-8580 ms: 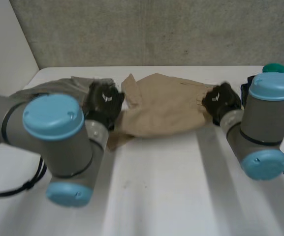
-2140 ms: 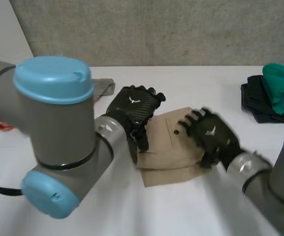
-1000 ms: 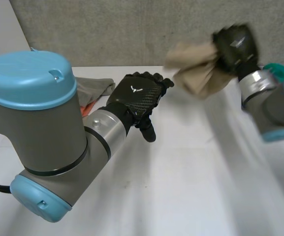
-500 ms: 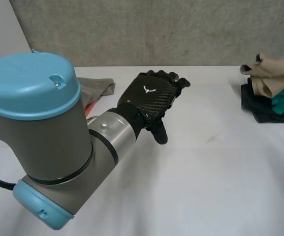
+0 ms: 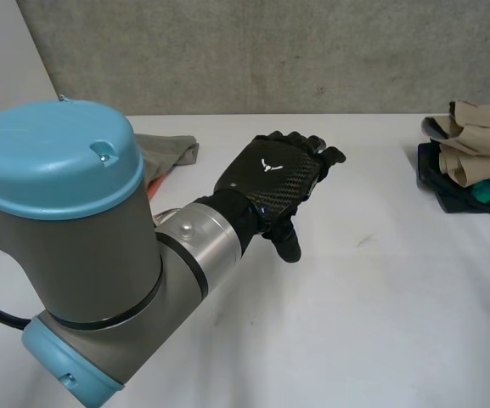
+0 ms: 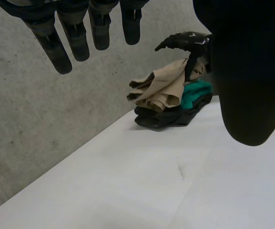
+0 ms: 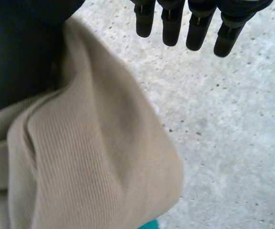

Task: Fold the laundry.

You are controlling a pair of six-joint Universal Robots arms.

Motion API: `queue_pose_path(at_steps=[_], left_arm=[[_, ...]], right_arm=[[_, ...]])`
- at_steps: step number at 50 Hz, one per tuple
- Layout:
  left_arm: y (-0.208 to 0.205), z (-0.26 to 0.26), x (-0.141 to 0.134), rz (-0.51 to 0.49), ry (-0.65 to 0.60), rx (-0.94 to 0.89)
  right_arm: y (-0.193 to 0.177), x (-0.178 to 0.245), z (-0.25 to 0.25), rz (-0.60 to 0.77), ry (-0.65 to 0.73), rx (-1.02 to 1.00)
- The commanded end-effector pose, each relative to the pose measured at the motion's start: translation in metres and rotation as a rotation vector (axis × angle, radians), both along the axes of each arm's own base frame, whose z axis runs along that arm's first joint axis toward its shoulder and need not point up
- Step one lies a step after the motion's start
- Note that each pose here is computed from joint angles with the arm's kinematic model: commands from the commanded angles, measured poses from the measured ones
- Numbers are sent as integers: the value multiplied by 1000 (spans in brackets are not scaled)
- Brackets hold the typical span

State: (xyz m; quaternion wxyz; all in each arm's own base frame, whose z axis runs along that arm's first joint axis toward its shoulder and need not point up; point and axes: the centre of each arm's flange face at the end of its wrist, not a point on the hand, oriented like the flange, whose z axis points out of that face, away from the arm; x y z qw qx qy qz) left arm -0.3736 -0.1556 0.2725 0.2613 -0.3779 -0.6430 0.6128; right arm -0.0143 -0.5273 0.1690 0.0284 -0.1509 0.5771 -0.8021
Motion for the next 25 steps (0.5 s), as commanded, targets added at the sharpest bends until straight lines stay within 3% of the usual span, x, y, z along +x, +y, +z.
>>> queue_pose_path(at_steps=[1, 5, 10, 14, 20, 24, 25], left_arm=[[6, 12, 1, -8, 23, -21], [10, 18, 2, -15, 44, -22], [16, 34, 6, -17, 96, -24], [19, 50, 10, -37, 147, -30], [12, 67, 20, -25, 196, -60], [-24, 78, 41, 106, 222, -111], [-34, 79, 47, 142, 222, -115]], right_arm=[[27, 1, 29, -53, 9, 73], [46, -22, 40, -192, 69, 170], [68, -64, 60, -570, 227, 306], [77, -77, 84, -788, 327, 281], [83, -38, 116, -708, 253, 88], [108, 9, 142, -507, 160, -53], [120, 32, 144, -397, 139, -87]])
